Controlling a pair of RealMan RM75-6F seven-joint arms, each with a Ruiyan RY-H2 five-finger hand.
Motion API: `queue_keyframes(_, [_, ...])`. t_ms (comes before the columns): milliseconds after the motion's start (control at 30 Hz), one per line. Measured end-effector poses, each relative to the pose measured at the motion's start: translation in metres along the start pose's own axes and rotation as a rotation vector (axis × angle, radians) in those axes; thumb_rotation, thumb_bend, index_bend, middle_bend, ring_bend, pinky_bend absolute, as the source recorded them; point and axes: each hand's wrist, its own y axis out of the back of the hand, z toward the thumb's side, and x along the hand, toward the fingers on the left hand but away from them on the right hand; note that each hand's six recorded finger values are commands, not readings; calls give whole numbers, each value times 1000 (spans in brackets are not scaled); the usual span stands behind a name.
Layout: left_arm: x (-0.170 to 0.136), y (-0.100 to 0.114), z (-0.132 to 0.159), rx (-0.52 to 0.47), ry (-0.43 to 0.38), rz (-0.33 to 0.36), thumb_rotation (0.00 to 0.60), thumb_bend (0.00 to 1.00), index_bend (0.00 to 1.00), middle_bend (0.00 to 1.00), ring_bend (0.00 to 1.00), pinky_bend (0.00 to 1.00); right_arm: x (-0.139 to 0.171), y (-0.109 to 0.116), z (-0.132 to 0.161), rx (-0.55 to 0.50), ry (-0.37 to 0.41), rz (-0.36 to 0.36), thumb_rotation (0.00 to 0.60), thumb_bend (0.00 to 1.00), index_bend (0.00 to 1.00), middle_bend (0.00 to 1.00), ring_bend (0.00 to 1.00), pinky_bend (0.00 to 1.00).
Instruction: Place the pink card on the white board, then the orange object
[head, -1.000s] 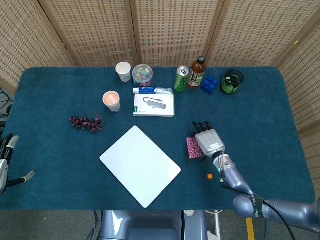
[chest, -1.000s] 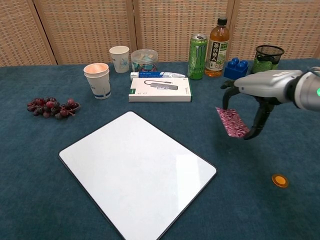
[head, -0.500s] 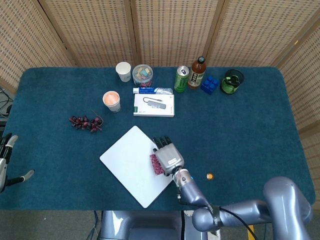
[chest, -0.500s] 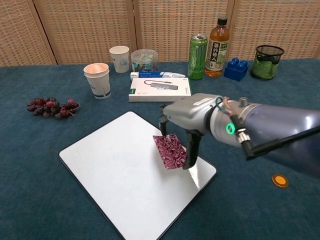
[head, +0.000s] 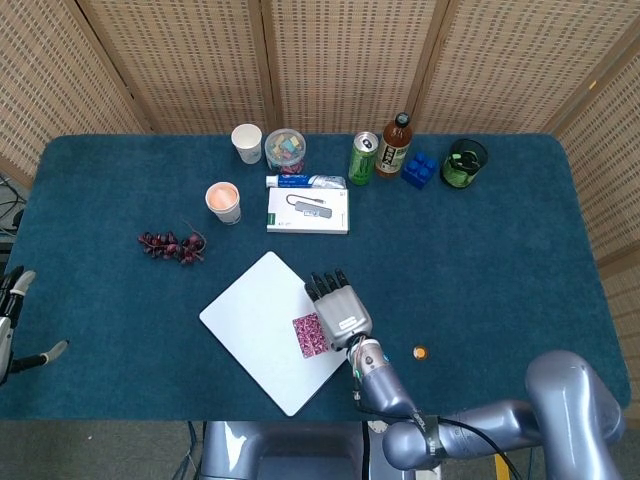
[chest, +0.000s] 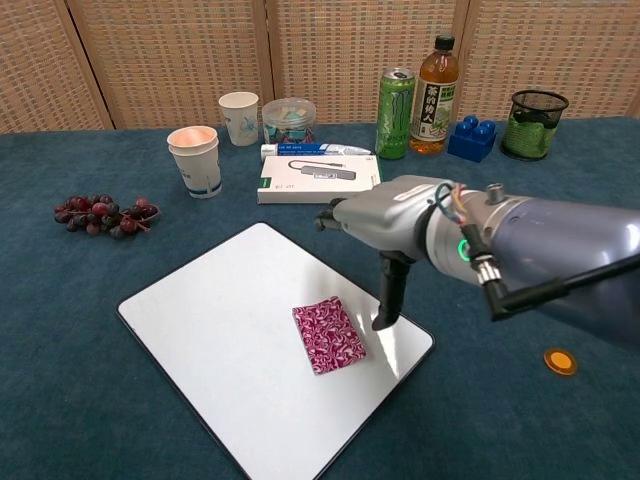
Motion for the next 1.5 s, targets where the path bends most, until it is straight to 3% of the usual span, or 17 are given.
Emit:
queue_keyframes(167, [-1,-2,2,7,-4,-2,506,0,0,0,0,0,8,-3,-29,28,-7,-26,600,0,40,0,0,0])
queue_keyframes(367, [-2,-4,6,17,-10,-4,508,0,0,0,0,0,23,-15,-77,11,-19,-42,600,2,210,0,0,0])
queue_keyframes(567, [-1,-6,7,21,-9,-7,507,0,0,0,0,0,48,-34,-120,6,4,-33,600,104,385,0,0,0])
queue_keyframes(1000, [-4,-8,11,29,-16,-11,508,0,0,0,0,0,99,-98,-160,27,68,54,600,207,390,0,0,0])
queue_keyframes(1500, [-3,-8,10,28,-12,-9,508,0,0,0,0,0,86,-115,-156,7,71,27,600,311,390,0,0,0])
